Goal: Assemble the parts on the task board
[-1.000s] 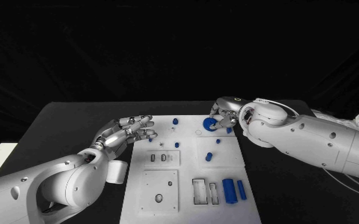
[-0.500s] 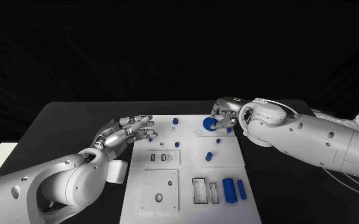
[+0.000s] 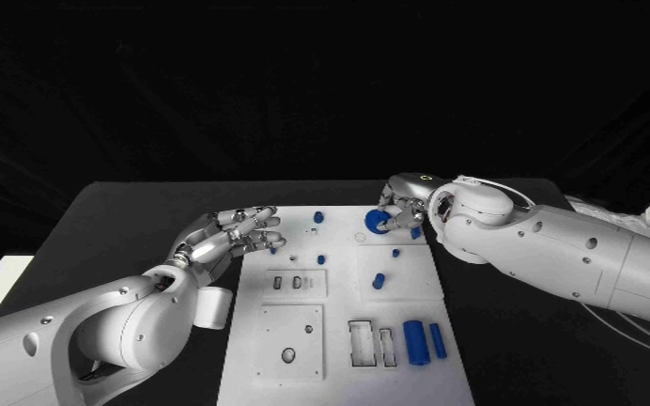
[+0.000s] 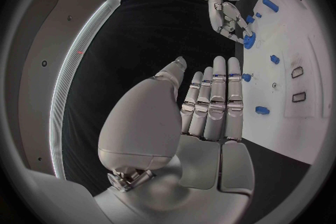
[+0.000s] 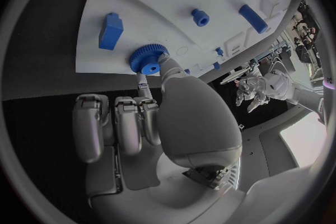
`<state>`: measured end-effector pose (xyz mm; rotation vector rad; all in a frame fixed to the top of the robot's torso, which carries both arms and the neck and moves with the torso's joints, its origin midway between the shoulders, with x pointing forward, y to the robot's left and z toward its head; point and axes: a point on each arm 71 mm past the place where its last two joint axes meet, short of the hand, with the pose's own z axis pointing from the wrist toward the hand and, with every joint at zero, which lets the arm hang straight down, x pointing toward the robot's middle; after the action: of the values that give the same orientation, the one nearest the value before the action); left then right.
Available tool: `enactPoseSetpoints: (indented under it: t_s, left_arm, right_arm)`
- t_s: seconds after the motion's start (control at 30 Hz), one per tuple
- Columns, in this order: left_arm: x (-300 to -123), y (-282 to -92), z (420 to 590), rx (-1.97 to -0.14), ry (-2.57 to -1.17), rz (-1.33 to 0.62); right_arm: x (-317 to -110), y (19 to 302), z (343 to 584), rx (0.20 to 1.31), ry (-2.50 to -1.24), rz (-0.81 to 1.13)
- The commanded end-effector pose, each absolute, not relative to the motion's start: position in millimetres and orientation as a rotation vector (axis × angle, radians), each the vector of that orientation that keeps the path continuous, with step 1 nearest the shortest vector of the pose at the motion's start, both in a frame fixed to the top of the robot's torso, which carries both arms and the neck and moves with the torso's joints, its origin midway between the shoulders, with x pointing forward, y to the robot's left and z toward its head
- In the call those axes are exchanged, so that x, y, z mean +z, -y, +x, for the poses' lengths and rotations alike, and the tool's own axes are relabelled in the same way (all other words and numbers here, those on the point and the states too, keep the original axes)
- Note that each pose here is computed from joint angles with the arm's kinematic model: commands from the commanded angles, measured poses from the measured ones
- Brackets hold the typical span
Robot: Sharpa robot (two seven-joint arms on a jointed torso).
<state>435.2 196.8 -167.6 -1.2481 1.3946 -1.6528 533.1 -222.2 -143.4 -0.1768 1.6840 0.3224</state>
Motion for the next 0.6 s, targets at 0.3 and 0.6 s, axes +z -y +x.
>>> enactPoseSetpoints:
  t_s: [0.3,0.6]
  left_arm:
    - [-166.5,-194.0,434.5,-1.681,-1.406,-1.243]
    - [-166.6,-194.1,434.8,-1.681,-1.406,-1.243]
  right_arm:
    - [-151.3,219.9,530.2,0.260,-1.694,-0.217]
    - [-139.9,202.5,521.3,0.320,-1.567,-0.226]
